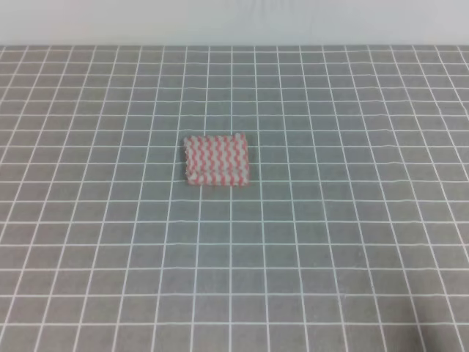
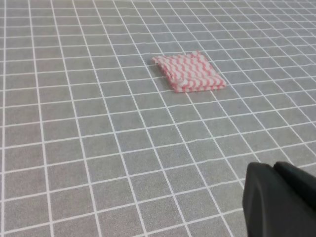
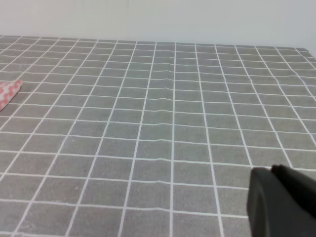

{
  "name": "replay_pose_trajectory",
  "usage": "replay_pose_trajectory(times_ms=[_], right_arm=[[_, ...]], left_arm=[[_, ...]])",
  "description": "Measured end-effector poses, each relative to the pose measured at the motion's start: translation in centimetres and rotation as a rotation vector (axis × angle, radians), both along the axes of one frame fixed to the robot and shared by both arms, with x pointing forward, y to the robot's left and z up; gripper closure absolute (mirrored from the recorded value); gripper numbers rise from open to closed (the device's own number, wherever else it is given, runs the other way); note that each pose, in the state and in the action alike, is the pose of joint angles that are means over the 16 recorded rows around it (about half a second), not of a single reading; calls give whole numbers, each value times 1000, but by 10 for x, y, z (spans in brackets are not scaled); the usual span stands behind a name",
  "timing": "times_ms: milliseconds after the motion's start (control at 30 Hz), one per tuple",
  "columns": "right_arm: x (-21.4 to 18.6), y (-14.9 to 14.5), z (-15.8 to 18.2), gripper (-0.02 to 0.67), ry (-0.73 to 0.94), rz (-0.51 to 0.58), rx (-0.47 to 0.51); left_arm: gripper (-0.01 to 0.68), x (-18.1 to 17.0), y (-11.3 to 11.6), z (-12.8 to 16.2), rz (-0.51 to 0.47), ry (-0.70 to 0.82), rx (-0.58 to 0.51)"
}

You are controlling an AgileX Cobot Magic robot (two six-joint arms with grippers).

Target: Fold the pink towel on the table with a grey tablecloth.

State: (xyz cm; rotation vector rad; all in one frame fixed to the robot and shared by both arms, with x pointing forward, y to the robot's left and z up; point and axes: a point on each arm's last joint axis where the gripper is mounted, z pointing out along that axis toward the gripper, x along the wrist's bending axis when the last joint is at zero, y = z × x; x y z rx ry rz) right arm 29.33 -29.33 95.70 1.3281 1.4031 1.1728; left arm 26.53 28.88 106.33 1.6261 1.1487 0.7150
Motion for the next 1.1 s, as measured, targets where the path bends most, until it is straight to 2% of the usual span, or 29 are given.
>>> replay_pose_trajectory(times_ms=[233,467,700,833,1100], right_arm=[[0,0,1,666,-2,0,1],[-1,0,3,666,-5,1,2],[0,0,2,666,-1,1,2],[0,0,2,666,-3,1,2],[-1,0,3,666,-4,1,3]], left_arm=[[673,4,2,2,14,-65,49],[673,18,0,-2,36,-272,75],[673,31,-5,-23,73,-437,67],[673,35,-3,-44,128,-457,78],[673,36,7,-79,277,-353,99]])
